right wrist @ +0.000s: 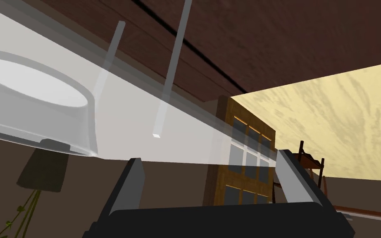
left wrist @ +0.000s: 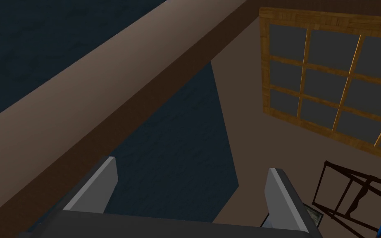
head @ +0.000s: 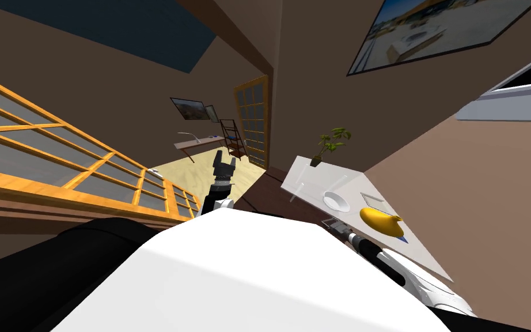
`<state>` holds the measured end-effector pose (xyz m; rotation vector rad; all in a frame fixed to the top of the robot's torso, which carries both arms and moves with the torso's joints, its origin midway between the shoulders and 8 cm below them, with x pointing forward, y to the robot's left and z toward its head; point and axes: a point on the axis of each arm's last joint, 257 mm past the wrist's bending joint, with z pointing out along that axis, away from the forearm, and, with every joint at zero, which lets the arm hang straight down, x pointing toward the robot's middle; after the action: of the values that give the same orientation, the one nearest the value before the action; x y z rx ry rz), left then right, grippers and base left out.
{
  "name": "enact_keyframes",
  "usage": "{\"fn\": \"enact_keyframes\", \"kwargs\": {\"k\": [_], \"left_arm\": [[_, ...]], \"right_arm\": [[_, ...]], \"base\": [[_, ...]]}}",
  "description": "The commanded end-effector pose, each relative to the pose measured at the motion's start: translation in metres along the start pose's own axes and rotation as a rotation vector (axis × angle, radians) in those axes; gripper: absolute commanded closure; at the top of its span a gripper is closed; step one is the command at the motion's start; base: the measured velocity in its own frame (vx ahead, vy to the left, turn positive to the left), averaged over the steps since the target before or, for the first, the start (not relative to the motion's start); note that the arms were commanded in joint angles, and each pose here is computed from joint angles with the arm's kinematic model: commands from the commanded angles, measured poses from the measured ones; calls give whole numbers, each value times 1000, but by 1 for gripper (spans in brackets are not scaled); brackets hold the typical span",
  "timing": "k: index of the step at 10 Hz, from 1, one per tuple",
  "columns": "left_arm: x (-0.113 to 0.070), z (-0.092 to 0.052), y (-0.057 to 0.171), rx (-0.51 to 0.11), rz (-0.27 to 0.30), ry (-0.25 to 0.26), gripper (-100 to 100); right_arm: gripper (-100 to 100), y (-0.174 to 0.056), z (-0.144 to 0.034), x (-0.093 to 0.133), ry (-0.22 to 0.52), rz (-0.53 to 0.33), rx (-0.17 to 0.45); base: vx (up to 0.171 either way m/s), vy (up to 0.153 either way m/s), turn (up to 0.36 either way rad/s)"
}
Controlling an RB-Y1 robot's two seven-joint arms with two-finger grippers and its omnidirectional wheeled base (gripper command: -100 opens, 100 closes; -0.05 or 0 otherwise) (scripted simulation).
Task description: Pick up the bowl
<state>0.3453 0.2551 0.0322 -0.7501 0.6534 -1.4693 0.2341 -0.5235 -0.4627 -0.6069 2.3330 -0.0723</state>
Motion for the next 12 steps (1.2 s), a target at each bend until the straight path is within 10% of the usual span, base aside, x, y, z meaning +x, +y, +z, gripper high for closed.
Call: {"fn": "enact_keyframes", "kwargs": {"k": [1,12], "left_arm": [[0,0,0,0,0,0,0],[0,0,0,0,0,0,0]], "right_arm": [[-100,-21,-10,24,76,-56,25],[-100,-103,-79,133,427,-232,110]], "base": [[130,35,105],[137,11,64]]}}
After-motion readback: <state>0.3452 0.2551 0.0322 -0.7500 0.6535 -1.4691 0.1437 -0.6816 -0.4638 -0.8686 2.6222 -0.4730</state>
